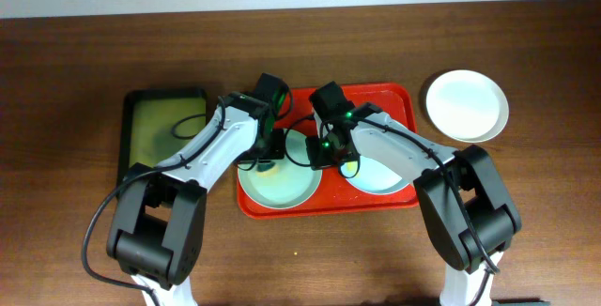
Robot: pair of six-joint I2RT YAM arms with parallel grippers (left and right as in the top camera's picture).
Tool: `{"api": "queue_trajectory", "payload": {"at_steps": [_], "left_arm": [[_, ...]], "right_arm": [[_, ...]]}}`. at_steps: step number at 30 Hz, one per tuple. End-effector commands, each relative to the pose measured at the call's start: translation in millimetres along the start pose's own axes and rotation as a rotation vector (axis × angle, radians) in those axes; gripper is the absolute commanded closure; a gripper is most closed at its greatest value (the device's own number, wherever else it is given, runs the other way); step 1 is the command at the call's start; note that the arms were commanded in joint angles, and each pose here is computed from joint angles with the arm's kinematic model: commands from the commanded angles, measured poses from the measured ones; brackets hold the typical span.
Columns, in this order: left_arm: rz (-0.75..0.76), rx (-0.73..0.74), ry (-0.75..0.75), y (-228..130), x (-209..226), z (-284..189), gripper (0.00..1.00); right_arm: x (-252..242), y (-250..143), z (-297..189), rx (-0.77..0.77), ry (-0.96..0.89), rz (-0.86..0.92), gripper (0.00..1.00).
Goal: Clean dirty plates on tray and stack at the side
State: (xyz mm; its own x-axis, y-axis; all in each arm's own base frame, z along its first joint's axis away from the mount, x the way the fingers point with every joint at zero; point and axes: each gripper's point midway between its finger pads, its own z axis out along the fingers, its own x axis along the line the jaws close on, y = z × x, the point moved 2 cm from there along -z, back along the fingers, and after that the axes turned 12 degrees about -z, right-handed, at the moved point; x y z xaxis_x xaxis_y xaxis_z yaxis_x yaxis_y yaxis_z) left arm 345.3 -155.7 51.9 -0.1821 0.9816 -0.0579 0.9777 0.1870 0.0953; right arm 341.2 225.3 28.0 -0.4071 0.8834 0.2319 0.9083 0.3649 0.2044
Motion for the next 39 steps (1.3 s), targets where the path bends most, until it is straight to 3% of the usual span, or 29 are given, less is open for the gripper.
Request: {"api": "queue_trajectory", "payload": {"at_steps": [1, 11, 16, 21, 25, 28, 31, 39], "left_arm": [[0.045, 0.081, -0.213, -12.0, -31.7, -13.8, 1.00], [0.031, 0.024, -0.134, -19.0, -7.8, 26.0, 1.00], [0.023, -0.071, 0.150, -16.1, 43.1, 37.4, 1.00], [-0.039, -0.168, 0.391, -6.0, 80.6, 13.0, 1.00], [-0.058, -0.205, 0.301, 3.9, 65.1, -12.5, 1.00], [-0.060, -0.074, -0.006, -13.8, 18.2, -17.9, 1.00], [-0.047, 0.052, -0.209, -31.1, -13.5, -18.6, 1.00], [-0.053, 0.083, -0.147, -46.7, 2.8, 8.4, 1.00]], "right_arm": [[-4.1, -2.5, 3.0, 0.009, -0.015, -0.005, 0.96], [-4.1, -2.5, 3.0, 0.009, -0.015, -0.005, 0.96], [-4.1, -2.5, 3.0, 0.009, -0.015, -0.005, 0.96], [-4.2, -2.4, 3.0, 0.009, -0.015, -0.005, 0.96], [-4.2, -2.4, 3.0, 0.009, -0.015, -0.005, 0.96], [-4.1, -1.5, 3.1, 0.004, -0.015, -0.006, 0.96], [-3.9, 0.0, 3.1, -0.002, -0.014, -0.008, 0.96], [-3.9, -0.7, 3.1, 0.001, -0.014, -0.007, 0.96]]}}
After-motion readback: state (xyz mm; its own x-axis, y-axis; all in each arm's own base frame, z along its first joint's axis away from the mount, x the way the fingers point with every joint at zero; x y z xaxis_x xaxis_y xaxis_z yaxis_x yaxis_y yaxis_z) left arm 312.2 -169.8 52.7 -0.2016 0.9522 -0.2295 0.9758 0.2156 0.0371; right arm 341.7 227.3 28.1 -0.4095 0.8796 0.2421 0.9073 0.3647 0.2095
